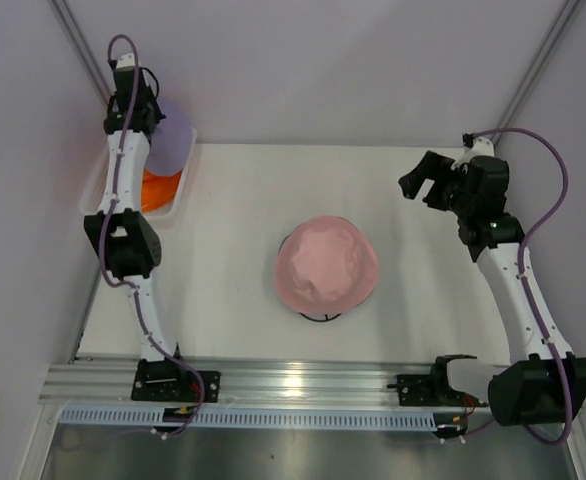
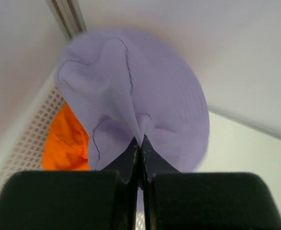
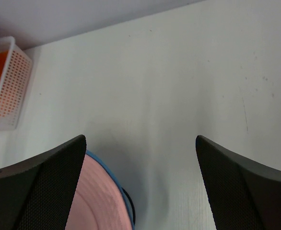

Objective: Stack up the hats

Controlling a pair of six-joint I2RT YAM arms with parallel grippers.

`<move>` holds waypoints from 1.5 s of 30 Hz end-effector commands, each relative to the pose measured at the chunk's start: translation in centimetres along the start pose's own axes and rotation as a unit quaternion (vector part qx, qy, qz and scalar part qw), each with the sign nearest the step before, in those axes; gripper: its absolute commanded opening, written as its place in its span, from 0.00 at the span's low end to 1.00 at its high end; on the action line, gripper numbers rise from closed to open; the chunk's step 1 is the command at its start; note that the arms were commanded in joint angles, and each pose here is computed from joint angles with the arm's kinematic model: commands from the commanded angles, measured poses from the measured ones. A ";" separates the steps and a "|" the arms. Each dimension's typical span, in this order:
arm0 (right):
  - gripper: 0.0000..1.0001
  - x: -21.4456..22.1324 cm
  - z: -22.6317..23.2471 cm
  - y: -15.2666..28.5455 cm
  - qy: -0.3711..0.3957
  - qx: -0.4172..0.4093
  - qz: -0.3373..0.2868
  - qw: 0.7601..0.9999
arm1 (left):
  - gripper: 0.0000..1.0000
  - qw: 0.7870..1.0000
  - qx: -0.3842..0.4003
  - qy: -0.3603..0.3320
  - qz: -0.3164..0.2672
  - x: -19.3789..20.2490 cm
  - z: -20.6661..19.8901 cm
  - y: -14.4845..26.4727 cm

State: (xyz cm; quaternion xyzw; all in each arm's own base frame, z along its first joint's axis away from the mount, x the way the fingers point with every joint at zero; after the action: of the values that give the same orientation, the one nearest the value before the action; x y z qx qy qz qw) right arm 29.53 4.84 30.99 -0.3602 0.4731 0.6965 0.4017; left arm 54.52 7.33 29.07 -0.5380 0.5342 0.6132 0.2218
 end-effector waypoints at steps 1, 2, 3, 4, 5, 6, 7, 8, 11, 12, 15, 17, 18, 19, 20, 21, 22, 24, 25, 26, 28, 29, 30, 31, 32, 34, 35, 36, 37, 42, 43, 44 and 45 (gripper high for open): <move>1.00 -3.8 1.9 2.0 -0.002 -0.045 -0.055 0.997 | 0.01 0.988 0.072 0.022 -0.137 -11.9 -0.1 14.5; 1.00 -4.0 2.3 2.3 -0.002 -0.066 -0.054 0.996 | 0.01 0.988 0.081 0.020 -0.128 -11.9 0.2 16.3; 1.00 -4.2 2.7 2.3 -0.002 -0.083 -0.053 0.995 | 0.01 0.987 0.099 0.019 -0.129 -12.2 0.2 18.0; 1.00 -5.0 3.2 2.7 -0.002 -0.097 -0.060 0.993 | 0.01 0.984 0.143 0.008 -0.110 -11.6 -0.2 19.3; 1.00 -5.2 3.7 3.0 -0.002 -0.127 -0.053 0.991 | 0.01 0.980 0.163 0.006 -0.111 -12.1 0.0 22.9; 1.00 -5.5 4.1 3.2 -0.005 -0.143 -0.054 0.988 | 0.01 0.978 0.185 0.003 -0.098 -11.8 -0.3 24.5; 1.00 -5.8 4.5 3.3 -0.008 -0.156 -0.056 0.986 | 0.01 0.976 0.201 -0.001 -0.081 -11.3 -0.5 25.8; 1.00 -6.6 5.0 3.8 -0.007 -0.174 -0.066 0.983 | 0.01 0.973 0.221 -0.005 -0.058 -10.4 -0.5 28.3; 0.99 -7.8 6.3 4.9 -0.016 -0.228 -0.075 0.971 | 0.01 0.960 0.277 -0.023 -0.022 -7.3 -2.0 33.1; 1.00 -8.0 6.7 5.2 -0.021 -0.245 -0.076 0.966 | 0.01 0.951 0.306 -0.036 -0.001 -5.5 -3.4 34.2; 1.00 -8.0 8.5 6.4 -0.052 -0.305 -0.075 0.948 | 0.01 0.925 0.379 -0.035 0.008 -2.8 -5.0 38.6; 1.00 -7.8 9.5 7.6 -0.050 -0.324 -0.080 0.941 | 0.01 0.912 0.410 -0.022 0.002 -2.2 -5.6 40.7; 1.00 -7.3 10.2 8.0 -0.043 -0.332 -0.074 0.939 | 0.01 0.903 0.428 -0.026 0.002 -1.5 -5.9 42.4; 1.00 -6.9 10.3 8.3 -0.045 -0.322 -0.066 0.943 | 0.01 0.901 0.434 -0.023 0.001 -1.2 -5.9 43.1; 1.00 -6.8 10.4 9.2 -0.040 -0.325 -0.070 0.942 | 0.01 0.890 0.455 -0.025 0.004 -0.8 -6.3 44.4; 1.00 -6.5 10.5 9.6 -0.043 -0.328 -0.064 0.942 | 0.01 0.887 0.462 -0.024 0.000 -0.6 -5.9 45.4; 0.99 -6.1 10.4 9.9 -0.049 -0.329 -0.055 0.942 | 0.01 0.882 0.472 -0.020 -0.002 -0.5 -5.9 46.0; 1.00 -4.9 10.4 10.6 -0.074 -0.338 -0.040 0.937 | 0.01 0.860 0.510 -0.011 0.007 0.2 -5.8 47.9; 1.00 -4.5 10.7 10.8 -0.082 -0.351 -0.039 0.932 | 0.01 0.852 0.524 -0.006 0.008 0.5 -6.1 48.1; 1.00 -3.9 10.8 11.0 -0.096 -0.357 -0.035 0.928 | 0.01 0.839 0.543 -0.003 0.022 1.3 -6.5 48.8; 1.00 -2.5 10.9 11.7 -0.140 -0.369 -0.033 0.918 | 0.01 0.828 0.560 0.003 0.024 2.2 -7.0 49.4; 1.00 -1.9 11.3 12.1 -0.152 -0.379 -0.028 0.913 | 0.01 0.819 0.573 0.002 0.031 2.6 -7.5 50.0; 1.00 -1.7 11.5 13.2 -0.166 -0.388 -0.034 0.906 | 0.01 0.818 0.574 0.002 0.034 2.9 -7.7 50.2; 1.00 -1.4 11.5 13.1 -0.179 -0.379 -0.033 0.907 | 0.01 0.817 0.576 0.003 0.036 3.1 -8.0 50.3; 1.00 -0.8 11.7 13.2 -0.186 -0.380 -0.022 0.906 | 0.01 0.811 0.582 -0.004 0.052 4.0 -8.7 50.4; 0.99 0.0 11.7 13.4 -0.193 -0.365 -0.007 0.911 | 0.01 0.806 0.588 -0.007 0.063 4.7 -9.4 50.5; 1.00 0.6 11.7 13.3 -0.197 -0.357 0.002 0.913 | 0.01 0.804 0.591 -0.012 0.069 5.3 -9.9 50.8; 1.00 1.2 11.9 13.3 -0.198 -0.357 0.013 0.913 | 0.01 0.804 0.589 -0.017 0.076 5.9 -10.2 50.6; 1.00 1.5 11.8 13.3 -0.207 -0.351 0.015 0.913 | 0.01 0.801 0.594 -0.016 0.074 6.0 -10.5 50.8; 0.97 3.1 12.0 13.0 -0.250 -0.366 0.013 0.896 | 0.01 0.794 0.601 -0.024 0.092 7.5 -11.9 51.1; 0.96 3.1 11.9 13.0 -0.252 -0.363 0.011 0.897 | 0.01 0.794 0.601 -0.026 0.093 7.6 -12.0 51.1; 0.92 3.0 11.9 13.2 -0.250 -0.362 0.006 0.898 | 0.01 0.792 0.602 -0.026 0.094 7.7 -12.2 51.2; 0.81 2.9 11.8 13.3 -0.247 -0.360 0.003 0.900 | 0.01 0.790 0.605 -0.028 0.096 7.9 -12.3 51.3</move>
State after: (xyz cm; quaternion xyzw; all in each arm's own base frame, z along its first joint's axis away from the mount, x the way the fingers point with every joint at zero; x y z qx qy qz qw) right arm 15.20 13.86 34.87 -0.2792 0.1119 0.9001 0.3152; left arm 13.94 -22.57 43.90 -0.2012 0.8387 0.2305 0.4506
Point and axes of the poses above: each gripper's point midway between its finger pads, its own y axis back along the fingers, its own z axis along the line the jaws close on, x = y × z, the point moved 9 cm from there along y, back along the fingers, and after that the axes turned 7 degrees about y, right-handed, at the moved point
